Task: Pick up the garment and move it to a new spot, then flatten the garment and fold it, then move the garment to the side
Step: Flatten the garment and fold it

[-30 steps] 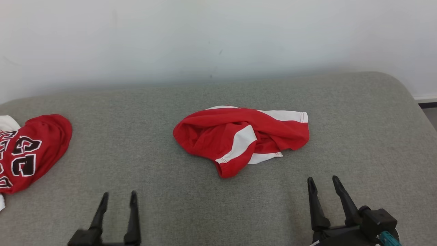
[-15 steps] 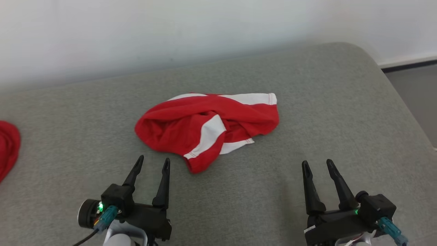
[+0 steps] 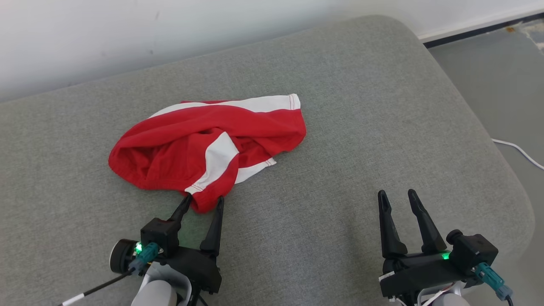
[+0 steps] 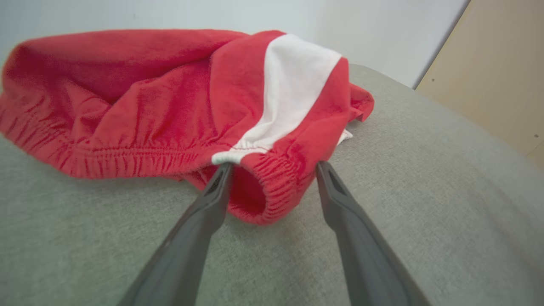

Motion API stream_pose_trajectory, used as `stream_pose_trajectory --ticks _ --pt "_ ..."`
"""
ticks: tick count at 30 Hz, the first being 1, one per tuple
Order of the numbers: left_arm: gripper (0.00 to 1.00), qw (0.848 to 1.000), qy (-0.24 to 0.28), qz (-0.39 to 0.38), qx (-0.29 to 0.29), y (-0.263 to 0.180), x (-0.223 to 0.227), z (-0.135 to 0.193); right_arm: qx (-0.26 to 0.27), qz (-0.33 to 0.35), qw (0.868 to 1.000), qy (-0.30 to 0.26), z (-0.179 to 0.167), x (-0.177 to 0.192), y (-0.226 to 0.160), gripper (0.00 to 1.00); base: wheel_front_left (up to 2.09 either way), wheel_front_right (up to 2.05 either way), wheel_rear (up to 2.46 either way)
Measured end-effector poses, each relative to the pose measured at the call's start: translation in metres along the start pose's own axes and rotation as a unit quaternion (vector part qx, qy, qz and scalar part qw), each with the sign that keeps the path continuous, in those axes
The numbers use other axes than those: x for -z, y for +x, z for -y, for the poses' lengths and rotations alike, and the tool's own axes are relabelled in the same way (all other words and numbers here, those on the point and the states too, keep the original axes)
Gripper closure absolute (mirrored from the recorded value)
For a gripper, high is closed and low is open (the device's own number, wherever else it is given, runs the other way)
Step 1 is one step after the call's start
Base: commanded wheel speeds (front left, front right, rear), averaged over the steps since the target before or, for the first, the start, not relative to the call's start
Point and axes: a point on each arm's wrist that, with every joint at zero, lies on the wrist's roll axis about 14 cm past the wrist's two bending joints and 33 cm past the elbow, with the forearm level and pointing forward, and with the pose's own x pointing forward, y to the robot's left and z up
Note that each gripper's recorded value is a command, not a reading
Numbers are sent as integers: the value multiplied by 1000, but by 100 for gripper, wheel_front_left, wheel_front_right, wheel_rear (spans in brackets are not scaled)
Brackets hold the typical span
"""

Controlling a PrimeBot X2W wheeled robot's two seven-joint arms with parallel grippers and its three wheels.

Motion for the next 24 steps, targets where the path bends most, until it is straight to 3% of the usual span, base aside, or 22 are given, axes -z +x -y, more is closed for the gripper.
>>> stream_pose_trajectory --ticks 2,3,4,5,6,15,24 --pt "0 1000 -7 1 4 5 0 2 7 -2 1000 -2 4 1 -1 0 0 0 0" --pt "5 1000 -11 1 5 7 0 2 10 -2 1000 -2 6 1 -1 0 0 0 0" --pt "55 1000 -11 -1 6 9 1 3 12 -2 1000 -2 7 0 -1 0 0 0 0" --pt "74 1000 -13 -2 6 10 2 3 13 -1 1000 -2 8 0 -1 0 0 0 0" --pt "100 1000 -13 -1 5 10 2 2 14 -1 1000 -2 9 -1 -1 0 0 0 0" --pt "100 999 0 47 -13 -2 -31 -13 1 0 1000 0 1 1 2 0 0 0 0" --pt "100 998 49 21 -40 -68 -16 -41 -37 -12 999 2 -24 12 8 0 0 0 0"
